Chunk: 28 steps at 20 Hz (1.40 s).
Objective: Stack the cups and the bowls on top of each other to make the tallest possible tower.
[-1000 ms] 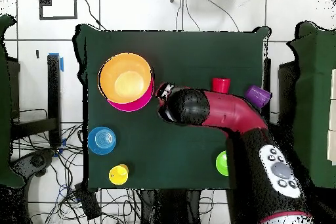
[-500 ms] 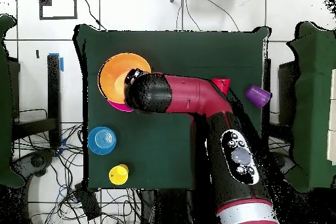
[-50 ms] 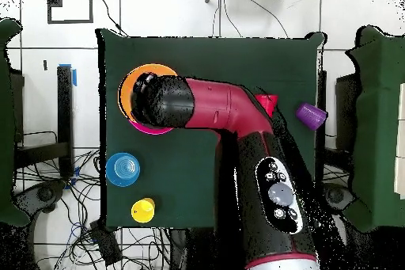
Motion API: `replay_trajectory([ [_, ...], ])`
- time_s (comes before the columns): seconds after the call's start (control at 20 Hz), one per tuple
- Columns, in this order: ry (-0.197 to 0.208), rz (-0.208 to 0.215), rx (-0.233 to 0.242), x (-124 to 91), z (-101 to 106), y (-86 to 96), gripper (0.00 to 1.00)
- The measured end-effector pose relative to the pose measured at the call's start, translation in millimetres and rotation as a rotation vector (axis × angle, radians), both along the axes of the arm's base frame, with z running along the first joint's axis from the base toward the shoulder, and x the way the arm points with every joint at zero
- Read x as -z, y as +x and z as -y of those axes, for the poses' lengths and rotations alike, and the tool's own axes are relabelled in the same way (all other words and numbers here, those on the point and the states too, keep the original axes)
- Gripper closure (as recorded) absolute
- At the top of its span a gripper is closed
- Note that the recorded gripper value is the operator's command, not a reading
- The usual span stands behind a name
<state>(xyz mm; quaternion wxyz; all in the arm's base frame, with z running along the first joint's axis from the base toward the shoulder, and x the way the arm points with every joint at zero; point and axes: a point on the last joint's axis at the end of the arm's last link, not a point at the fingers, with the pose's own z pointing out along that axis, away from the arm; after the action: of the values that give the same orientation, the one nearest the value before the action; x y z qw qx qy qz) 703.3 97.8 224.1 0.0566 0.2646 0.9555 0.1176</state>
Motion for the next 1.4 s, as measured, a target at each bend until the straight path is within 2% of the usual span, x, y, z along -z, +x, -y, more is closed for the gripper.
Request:
replay_trajectory([
  [0.2, 0.009, 0.011, 0.015, -27, -7, 7.6, 1.0],
  [0.3, 0.008, 0.016, 0.018, -32, -10, 9.9, 1.0],
  [0.45, 0.001, 0.038, 0.027, -44, -20, 17.4, 1.0],
  [0.6, 0.001, 0.059, 0.038, -51, -39, 26.7, 1.0],
  [0.8, 0.006, 0.059, 0.046, -46, -55, 32.5, 1.0],
  [0.95, 0.008, 0.054, 0.05, -39, -58, 34.2, 1.0],
  [1.4, 0.004, 0.056, 0.079, 4, -49, 42.3, 1.0],
])
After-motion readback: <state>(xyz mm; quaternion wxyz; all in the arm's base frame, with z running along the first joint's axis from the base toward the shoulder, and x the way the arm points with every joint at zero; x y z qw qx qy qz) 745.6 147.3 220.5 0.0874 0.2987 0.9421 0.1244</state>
